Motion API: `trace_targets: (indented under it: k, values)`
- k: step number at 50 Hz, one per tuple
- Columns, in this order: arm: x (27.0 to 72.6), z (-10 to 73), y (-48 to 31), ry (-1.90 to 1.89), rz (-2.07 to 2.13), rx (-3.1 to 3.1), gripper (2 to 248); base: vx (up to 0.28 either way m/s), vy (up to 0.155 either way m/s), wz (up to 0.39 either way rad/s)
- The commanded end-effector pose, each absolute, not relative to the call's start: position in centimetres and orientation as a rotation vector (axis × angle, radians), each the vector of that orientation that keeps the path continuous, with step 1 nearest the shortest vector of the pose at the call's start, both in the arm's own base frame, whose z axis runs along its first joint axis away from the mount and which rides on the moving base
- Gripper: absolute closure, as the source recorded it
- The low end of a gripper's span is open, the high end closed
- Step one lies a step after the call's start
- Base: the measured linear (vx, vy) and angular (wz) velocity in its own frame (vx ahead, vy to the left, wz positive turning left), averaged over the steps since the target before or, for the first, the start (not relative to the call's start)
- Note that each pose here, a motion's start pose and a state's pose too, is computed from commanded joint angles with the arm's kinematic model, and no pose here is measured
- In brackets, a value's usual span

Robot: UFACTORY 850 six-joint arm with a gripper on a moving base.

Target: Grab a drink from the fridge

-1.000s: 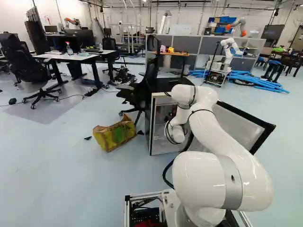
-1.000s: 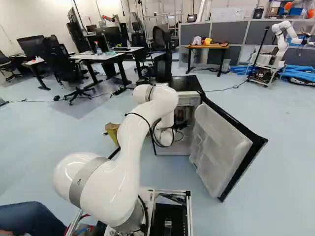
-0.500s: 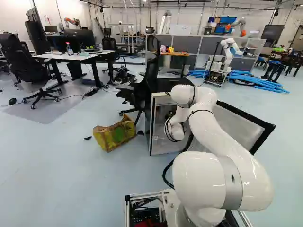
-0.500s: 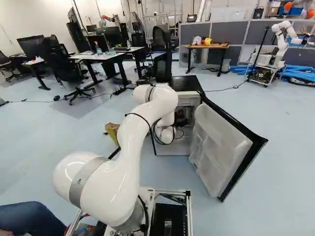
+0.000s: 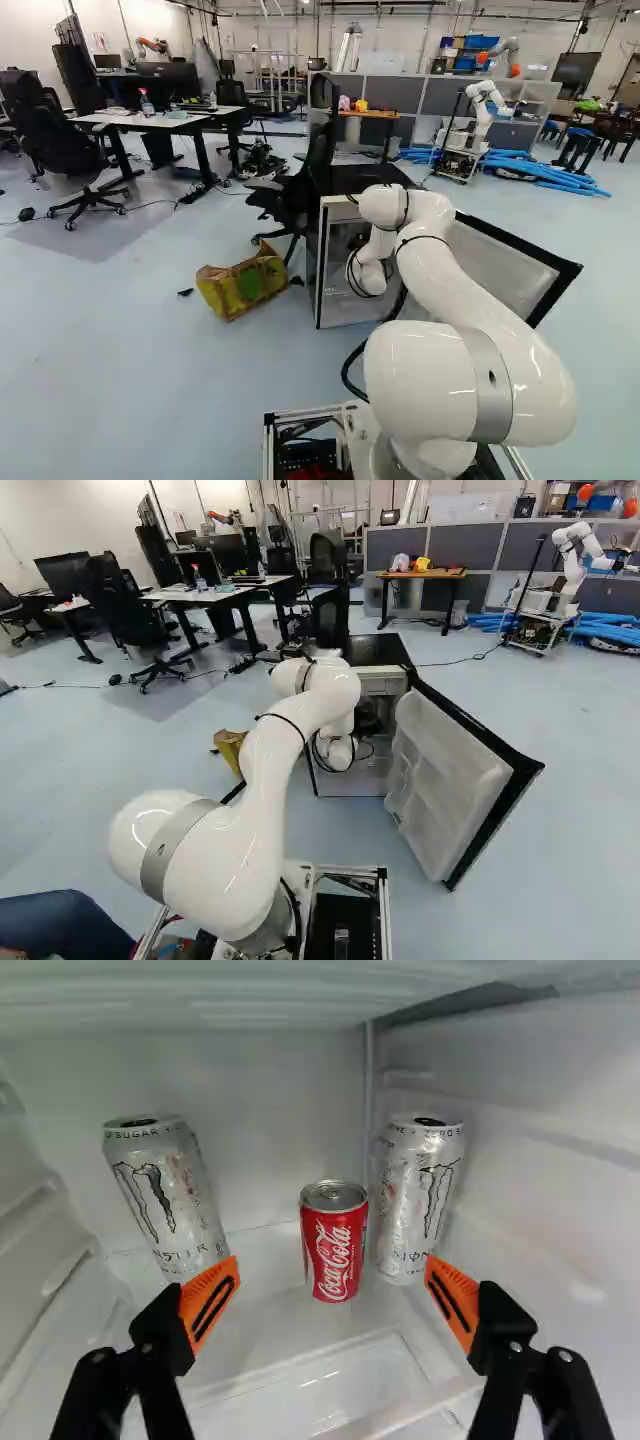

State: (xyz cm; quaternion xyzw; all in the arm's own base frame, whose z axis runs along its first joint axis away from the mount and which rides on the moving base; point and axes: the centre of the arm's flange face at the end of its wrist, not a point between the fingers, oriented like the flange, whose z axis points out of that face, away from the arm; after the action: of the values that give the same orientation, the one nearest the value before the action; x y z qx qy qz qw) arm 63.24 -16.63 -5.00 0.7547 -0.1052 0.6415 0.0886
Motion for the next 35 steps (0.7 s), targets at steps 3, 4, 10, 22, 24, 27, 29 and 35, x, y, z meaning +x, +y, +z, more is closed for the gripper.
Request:
trace_targets:
  k: [3,4,10,22,24,27,29,35]
  values:
    - [63.33,-5.08,-16.65,-0.316,1.906,2.246,3,0.000,0.000,0.000]
    - [63.33,-5.10,-16.66,-0.318,1.904,2.247,3,0.000,0.000,0.000]
    - [63.31,-5.15,-16.69,-0.323,1.896,2.251,3,0.000,0.000,0.000]
    - [63.31,-5.15,-16.69,-0.323,1.896,2.251,17,0.000,0.000,0.000]
    - [63.31,-5.15,-16.69,-0.323,1.896,2.251,17,0.000,0.000,0.000]
    - [63.31,-5.15,-16.69,-0.323,1.896,2.251,30,0.000,0.000,0.000]
    - [63.31,-5.15,-16.69,-0.323,1.896,2.251,30,0.000,0.000,0.000]
    - [63.31,-5.15,-16.69,-0.323,1.896,2.251,35,0.000,0.000,0.000]
